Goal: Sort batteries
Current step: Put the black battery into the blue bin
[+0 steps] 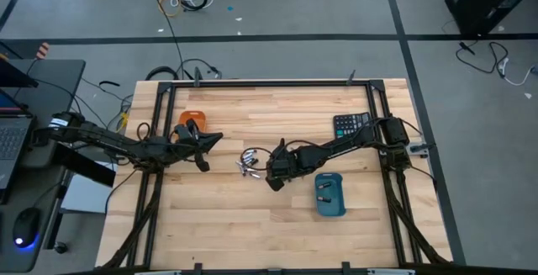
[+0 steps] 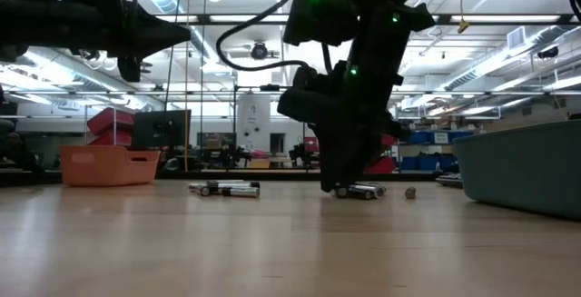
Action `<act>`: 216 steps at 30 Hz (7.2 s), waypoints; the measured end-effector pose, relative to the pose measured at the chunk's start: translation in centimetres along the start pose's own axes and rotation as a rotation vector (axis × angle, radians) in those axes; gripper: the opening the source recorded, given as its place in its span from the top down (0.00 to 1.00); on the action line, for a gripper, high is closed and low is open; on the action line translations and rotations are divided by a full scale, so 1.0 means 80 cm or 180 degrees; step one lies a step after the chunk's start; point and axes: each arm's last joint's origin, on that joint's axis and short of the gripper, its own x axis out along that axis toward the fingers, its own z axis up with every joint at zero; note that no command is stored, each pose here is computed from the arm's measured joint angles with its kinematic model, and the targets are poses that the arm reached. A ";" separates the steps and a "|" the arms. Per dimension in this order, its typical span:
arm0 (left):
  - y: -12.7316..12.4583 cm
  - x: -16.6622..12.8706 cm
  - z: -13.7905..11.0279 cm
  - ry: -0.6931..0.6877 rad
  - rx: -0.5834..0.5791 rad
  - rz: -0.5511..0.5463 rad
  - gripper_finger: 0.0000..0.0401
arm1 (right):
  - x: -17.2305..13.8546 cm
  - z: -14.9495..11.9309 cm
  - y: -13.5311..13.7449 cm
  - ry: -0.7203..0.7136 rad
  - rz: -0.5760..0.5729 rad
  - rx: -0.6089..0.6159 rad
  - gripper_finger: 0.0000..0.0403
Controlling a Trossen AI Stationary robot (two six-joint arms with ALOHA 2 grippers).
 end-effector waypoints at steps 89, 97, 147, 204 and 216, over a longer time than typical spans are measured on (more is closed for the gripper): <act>-0.001 0.000 0.003 -0.0075 0.0119 -0.0012 1.00 | -0.114 -0.163 -0.114 -0.0075 0.1113 -0.1868 0.80; 0.000 0.000 0.003 -0.0076 0.0119 -0.0001 1.00 | -0.140 -0.145 -0.104 -0.0344 0.1159 -0.1901 0.79; 0.000 0.000 -0.001 0.0038 0.0168 -0.0029 1.00 | -0.036 0.014 -0.052 0.0083 0.0005 -0.3922 0.61; 0.000 0.000 -0.003 0.0077 0.0175 -0.0027 1.00 | -0.030 0.018 -0.054 -0.0013 0.0203 -0.3628 0.64; -0.001 0.000 -0.003 0.0091 0.0172 -0.0108 1.00 | -0.028 0.032 -0.056 -0.0195 0.0271 -0.3202 0.64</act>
